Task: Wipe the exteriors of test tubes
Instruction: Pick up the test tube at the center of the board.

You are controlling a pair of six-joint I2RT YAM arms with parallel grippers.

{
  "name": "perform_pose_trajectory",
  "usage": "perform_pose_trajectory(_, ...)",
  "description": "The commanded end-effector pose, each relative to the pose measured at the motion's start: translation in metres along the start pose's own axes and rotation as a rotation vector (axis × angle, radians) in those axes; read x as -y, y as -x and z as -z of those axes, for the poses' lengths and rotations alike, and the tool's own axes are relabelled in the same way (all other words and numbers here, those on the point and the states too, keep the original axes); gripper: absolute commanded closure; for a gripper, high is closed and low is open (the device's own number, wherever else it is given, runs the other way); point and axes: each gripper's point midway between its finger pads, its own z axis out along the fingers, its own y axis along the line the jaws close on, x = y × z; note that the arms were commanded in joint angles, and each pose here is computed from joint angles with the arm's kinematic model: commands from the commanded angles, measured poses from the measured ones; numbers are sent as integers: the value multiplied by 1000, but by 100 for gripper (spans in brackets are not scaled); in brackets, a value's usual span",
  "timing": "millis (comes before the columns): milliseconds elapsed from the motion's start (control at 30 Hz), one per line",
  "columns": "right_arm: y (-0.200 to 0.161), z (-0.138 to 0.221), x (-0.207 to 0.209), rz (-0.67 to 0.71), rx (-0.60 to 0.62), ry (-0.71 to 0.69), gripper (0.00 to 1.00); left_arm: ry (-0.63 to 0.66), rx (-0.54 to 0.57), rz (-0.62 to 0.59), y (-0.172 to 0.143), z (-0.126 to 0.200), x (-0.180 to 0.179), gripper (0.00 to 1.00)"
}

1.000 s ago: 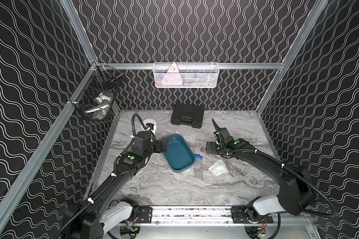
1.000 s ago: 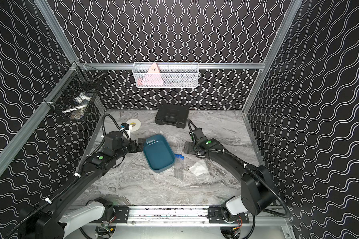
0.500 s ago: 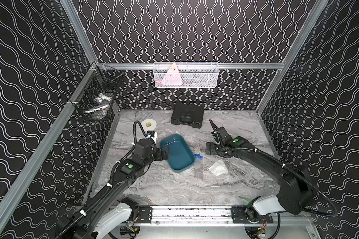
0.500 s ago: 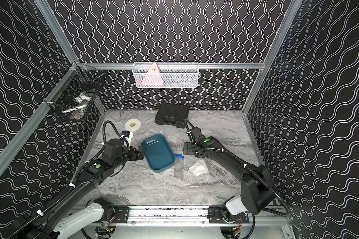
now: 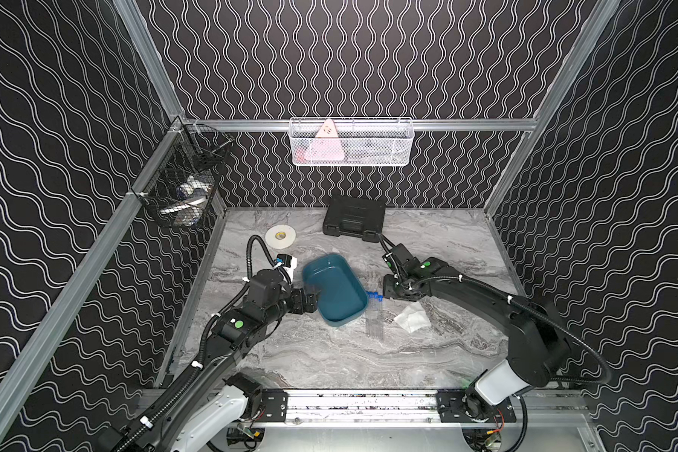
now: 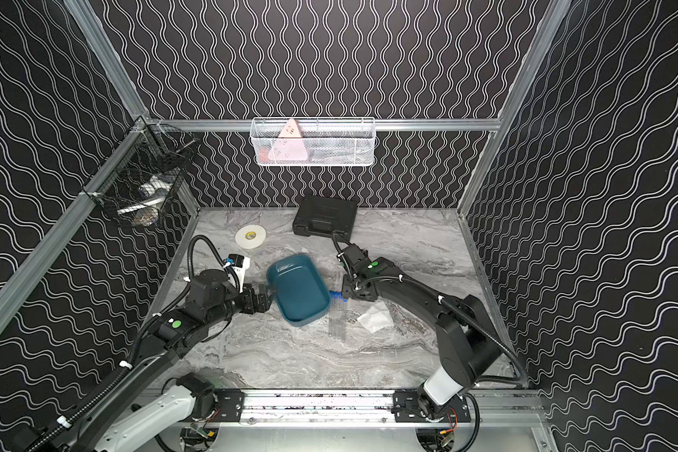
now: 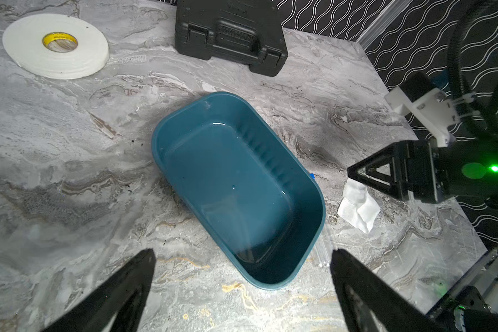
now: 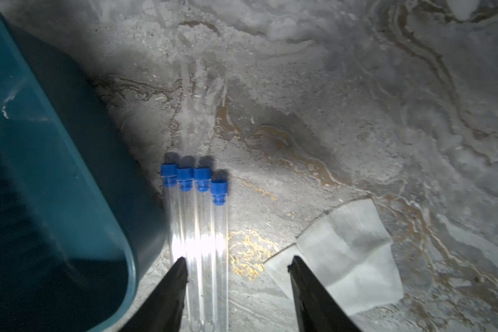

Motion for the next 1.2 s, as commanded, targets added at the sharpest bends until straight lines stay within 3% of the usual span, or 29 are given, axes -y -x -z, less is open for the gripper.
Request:
perform_pose_trajectory(0, -3, -11, 0, -18, -26, -25, 48, -29, 22, 42, 2, 2, 4, 1)
perform_pose_trajectory(700, -19, -56, -6, -15, -122, -44, 66, -110, 39, 52, 4, -17, 16, 1)
perform_pose_trajectory(1167, -24, -64, -4, 8, -137, -53, 69, -107, 35, 59, 5, -20, 16, 1)
